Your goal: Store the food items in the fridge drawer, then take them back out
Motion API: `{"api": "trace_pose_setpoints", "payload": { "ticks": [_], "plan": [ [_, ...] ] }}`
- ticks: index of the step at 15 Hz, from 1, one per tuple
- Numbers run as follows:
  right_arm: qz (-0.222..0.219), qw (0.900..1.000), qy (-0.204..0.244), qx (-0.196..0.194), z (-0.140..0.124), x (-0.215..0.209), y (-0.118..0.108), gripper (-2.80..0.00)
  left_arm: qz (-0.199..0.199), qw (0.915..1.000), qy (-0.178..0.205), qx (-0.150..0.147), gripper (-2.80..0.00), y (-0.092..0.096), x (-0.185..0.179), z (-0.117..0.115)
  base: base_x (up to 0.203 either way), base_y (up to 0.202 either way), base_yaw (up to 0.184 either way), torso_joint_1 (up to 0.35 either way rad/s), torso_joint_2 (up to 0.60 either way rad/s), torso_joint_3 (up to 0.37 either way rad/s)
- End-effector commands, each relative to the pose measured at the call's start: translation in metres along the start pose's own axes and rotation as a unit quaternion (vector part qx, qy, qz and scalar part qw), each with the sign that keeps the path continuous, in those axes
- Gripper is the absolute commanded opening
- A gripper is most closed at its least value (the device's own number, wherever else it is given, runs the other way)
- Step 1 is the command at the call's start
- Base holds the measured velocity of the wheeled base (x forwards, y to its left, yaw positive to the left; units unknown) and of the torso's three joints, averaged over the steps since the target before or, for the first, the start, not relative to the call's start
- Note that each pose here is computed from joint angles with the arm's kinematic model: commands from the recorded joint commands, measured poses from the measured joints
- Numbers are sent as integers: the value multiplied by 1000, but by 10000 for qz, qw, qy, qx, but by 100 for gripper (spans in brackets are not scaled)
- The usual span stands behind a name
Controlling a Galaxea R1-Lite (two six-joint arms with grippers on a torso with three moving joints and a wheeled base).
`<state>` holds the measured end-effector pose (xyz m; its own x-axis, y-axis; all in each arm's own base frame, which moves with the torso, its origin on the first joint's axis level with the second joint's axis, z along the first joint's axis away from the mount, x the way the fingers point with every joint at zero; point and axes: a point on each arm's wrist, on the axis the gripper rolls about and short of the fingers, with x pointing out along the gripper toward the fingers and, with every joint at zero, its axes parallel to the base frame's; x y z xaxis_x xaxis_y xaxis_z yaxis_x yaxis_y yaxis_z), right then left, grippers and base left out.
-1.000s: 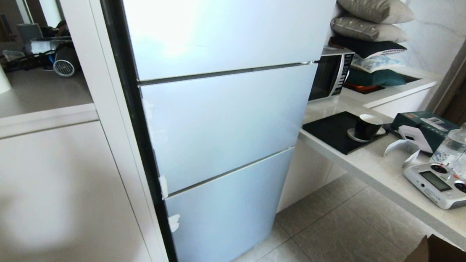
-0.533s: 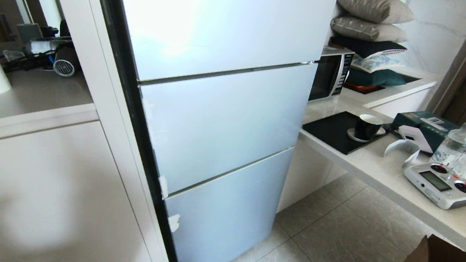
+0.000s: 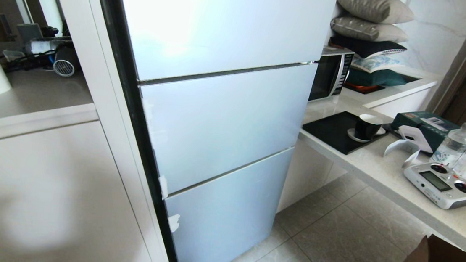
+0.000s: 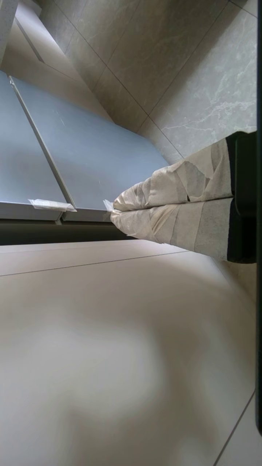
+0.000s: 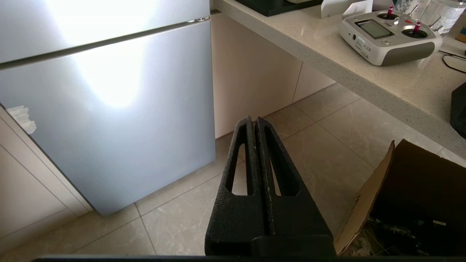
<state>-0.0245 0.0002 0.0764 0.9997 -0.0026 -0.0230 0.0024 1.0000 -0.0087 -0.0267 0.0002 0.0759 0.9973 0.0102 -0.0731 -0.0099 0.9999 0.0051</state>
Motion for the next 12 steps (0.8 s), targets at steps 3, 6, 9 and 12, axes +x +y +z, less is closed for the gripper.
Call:
{"api": "trace_pose_setpoints", "payload": {
  "ticks": [3, 6, 9, 12],
  "plan": [
    [5, 10000, 0, -2, 0, 0, 0, -280, 3, 10000, 3, 1, -280, 0, 0, 0, 0, 0, 0, 0, 0, 0],
    [5, 10000, 0, -2, 0, 0, 0, -280, 3, 10000, 2, 1, -280, 0, 0, 0, 0, 0, 0, 0, 0, 0],
    [5, 10000, 0, -2, 0, 0, 0, -280, -2, 10000, 13, 98, -280, 0, 0, 0, 0, 0, 0, 0, 0, 0],
    [5, 10000, 0, -2, 0, 0, 0, -280, -10, 9987, -216, 472, -280, 0, -3, 9, 0, 0, 0, 0, 0, 0]
  ]
}}
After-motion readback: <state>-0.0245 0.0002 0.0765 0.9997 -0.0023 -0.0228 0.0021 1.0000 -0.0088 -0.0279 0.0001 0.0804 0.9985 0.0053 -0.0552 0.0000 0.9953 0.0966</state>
